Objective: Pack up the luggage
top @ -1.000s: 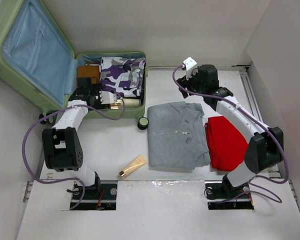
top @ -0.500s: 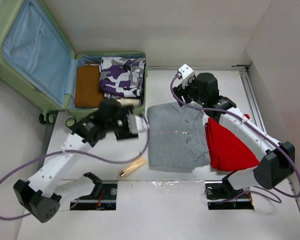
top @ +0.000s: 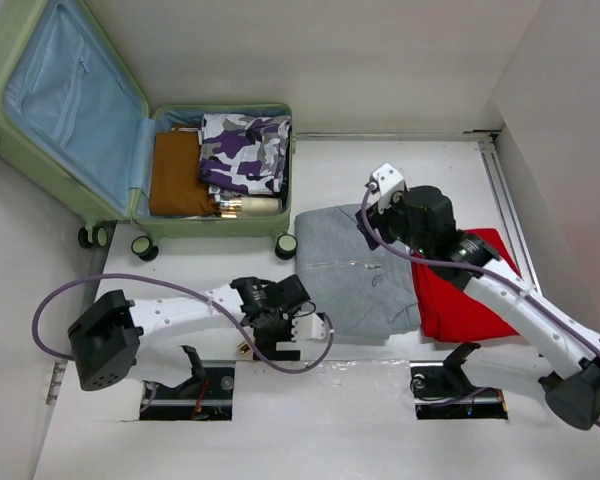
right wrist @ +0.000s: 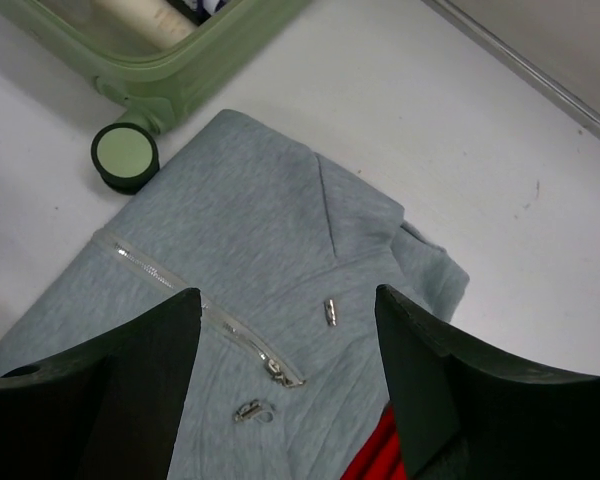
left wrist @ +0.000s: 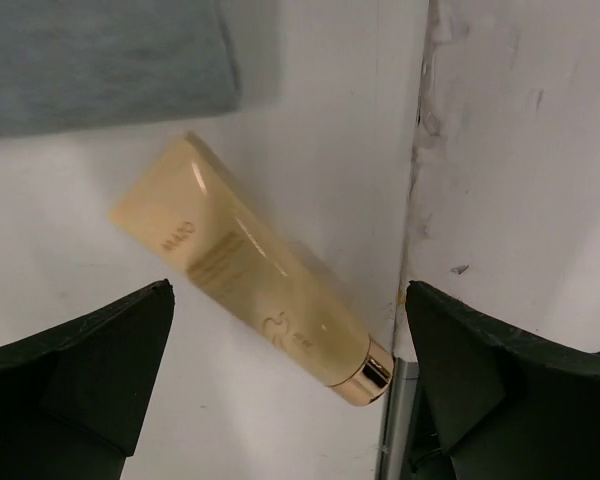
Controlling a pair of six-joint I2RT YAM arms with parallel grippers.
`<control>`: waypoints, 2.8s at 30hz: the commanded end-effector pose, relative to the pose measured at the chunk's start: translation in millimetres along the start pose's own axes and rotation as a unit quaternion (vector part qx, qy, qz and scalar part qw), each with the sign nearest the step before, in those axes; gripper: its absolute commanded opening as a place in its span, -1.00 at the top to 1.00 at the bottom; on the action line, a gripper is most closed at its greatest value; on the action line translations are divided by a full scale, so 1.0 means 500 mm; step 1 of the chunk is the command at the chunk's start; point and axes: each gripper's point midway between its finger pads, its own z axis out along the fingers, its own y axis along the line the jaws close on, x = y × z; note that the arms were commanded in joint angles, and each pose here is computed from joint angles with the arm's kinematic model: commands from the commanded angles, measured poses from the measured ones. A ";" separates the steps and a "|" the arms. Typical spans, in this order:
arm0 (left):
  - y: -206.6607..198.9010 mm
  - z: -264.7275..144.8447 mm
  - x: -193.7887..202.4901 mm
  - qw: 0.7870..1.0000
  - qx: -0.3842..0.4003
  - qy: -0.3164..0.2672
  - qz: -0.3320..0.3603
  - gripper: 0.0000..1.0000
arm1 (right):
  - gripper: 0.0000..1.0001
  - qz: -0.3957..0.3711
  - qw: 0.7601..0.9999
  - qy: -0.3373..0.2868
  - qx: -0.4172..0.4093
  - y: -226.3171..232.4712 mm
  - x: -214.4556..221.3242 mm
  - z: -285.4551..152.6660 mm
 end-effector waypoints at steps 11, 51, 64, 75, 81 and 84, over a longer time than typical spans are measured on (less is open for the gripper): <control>0.057 0.092 0.110 0.989 -0.090 0.103 -0.054 -0.57 | -0.52 0.035 0.996 -0.021 0.082 -0.056 -0.007 -0.105; 0.691 -0.377 0.409 0.873 -0.469 0.130 0.017 1.00 | -0.55 -0.020 0.998 -0.045 0.031 -0.173 -0.147 0.178; 0.662 -0.263 0.446 0.918 -0.378 0.100 0.063 0.45 | -0.55 -0.011 0.999 -0.035 0.032 -0.184 -0.127 0.186; 0.691 -0.417 0.443 0.883 -0.464 0.065 -0.012 -0.51 | -0.55 -0.008 0.998 -0.026 0.048 -0.190 -0.108 0.135; 0.656 -0.524 0.379 0.868 -0.487 -0.029 -0.095 -0.54 | -0.55 0.004 0.997 -0.022 0.078 -0.224 -0.093 0.086; 0.640 -0.578 0.313 0.852 -0.496 -0.091 -0.141 -0.54 | -0.65 0.047 0.993 0.022 0.109 -0.253 -0.032 0.062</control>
